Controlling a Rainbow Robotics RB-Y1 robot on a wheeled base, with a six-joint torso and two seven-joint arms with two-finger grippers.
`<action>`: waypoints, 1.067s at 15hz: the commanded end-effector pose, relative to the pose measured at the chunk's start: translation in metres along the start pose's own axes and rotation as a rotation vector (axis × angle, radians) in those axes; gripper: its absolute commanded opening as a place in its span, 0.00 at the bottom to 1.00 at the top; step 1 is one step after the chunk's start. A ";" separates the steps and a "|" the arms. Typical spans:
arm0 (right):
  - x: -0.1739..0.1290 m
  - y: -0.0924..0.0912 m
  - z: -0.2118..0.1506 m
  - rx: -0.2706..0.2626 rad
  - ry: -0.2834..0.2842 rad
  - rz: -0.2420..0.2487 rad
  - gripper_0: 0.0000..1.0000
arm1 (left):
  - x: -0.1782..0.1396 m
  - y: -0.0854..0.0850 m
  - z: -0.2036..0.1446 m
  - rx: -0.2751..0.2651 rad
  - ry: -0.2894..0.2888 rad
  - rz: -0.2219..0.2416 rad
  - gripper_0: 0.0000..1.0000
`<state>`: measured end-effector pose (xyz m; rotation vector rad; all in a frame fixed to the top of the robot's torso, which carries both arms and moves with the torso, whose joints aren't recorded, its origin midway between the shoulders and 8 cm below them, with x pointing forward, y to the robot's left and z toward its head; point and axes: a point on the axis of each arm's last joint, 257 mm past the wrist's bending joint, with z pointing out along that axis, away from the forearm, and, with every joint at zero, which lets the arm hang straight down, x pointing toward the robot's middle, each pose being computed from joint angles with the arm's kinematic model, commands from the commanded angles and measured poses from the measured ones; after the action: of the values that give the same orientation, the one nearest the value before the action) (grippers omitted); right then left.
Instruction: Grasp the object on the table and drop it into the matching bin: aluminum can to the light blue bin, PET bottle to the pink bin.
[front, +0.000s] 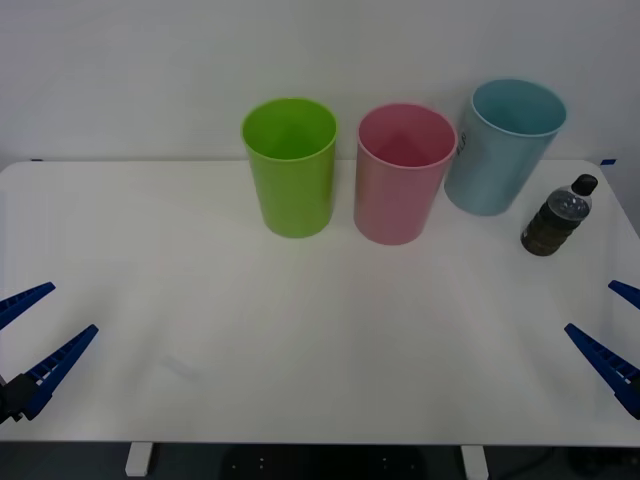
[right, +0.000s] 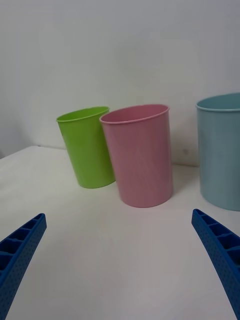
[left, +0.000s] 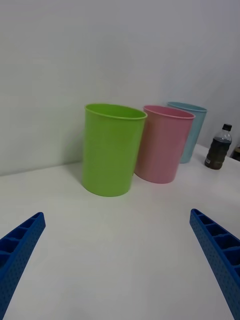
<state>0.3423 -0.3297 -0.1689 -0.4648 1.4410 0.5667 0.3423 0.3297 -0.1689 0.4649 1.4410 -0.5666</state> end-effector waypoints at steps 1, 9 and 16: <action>0.000 0.000 0.000 0.000 0.000 0.000 1.00 | 0.000 0.000 0.000 0.000 0.000 0.000 1.00; 0.022 -0.013 -0.004 0.088 0.026 0.042 1.00 | 0.000 0.000 0.000 0.000 0.000 0.000 1.00; 0.036 -0.044 0.001 0.228 0.052 -0.004 1.00 | 0.000 0.000 0.000 0.000 0.000 0.000 1.00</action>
<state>0.3694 -0.3582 -0.2055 -0.3086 1.5302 0.4023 0.3422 0.3297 -0.1689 0.4648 1.4411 -0.5666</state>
